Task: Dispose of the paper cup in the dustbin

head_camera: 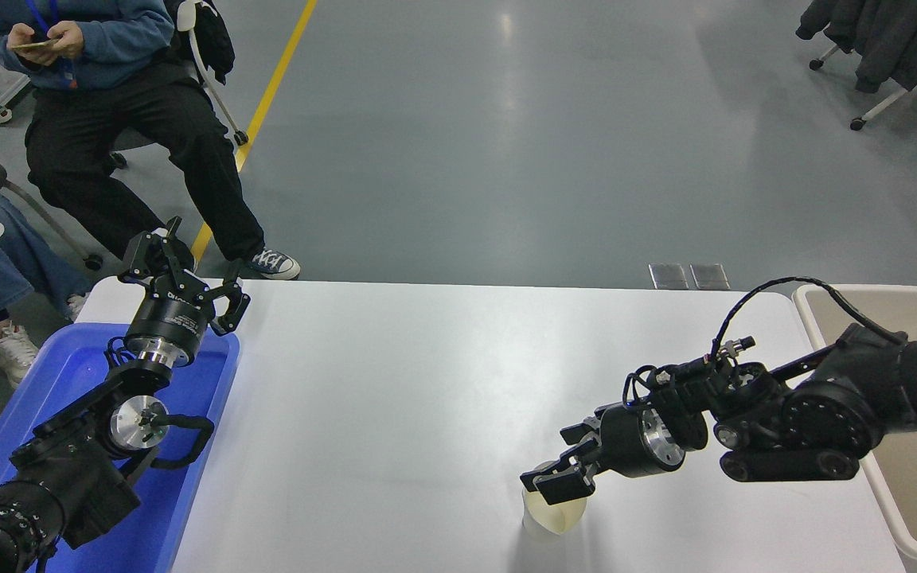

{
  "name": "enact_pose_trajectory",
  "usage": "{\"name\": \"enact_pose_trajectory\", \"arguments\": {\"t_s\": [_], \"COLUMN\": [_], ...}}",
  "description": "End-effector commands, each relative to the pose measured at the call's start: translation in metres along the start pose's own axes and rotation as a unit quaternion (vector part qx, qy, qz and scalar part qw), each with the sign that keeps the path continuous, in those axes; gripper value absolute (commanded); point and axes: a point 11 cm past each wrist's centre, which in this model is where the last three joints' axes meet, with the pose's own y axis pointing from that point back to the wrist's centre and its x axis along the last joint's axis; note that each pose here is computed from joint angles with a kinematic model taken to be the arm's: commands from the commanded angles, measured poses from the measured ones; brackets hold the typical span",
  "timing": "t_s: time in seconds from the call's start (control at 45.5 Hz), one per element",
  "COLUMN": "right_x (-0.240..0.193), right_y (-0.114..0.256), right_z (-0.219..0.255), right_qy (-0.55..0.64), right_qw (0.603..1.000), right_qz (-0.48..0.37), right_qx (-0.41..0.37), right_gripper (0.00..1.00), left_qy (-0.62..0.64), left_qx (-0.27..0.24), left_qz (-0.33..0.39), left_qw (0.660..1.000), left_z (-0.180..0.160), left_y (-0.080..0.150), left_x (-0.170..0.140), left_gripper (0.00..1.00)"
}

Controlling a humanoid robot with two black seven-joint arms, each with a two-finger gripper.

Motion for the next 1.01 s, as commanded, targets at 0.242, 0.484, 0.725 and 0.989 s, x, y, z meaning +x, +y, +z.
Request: {"name": "enact_pose_trajectory", "arguments": {"t_s": [0.242,0.484,0.725,0.989], "right_x": [-0.021,-0.021,-0.022,-0.018], "right_y": [-0.003,0.0,0.004,0.005], "right_z": [0.012,0.01,0.012,0.01], "right_qy": [0.045,0.054,0.059,0.062], "right_qw": [0.999,0.998,0.998,0.997], "right_qz": [-0.018,-0.019,-0.03,-0.029], "right_qx": [-0.006,0.013,0.017,0.026], "right_gripper": [0.93,0.45,0.0,0.0], "left_qy": [0.0,0.0,0.0,0.0], "left_qx": [0.0,0.0,0.0,0.0], "left_qz": [0.0,0.0,0.0,0.0], "left_qw": [1.0,1.0,1.0,1.0], "left_z": [0.0,0.0,0.0,0.0], "left_y": [0.0,0.0,0.0,0.0], "left_x": [0.0,0.0,0.0,0.0], "left_gripper": [1.0,1.0,1.0,1.0]}}
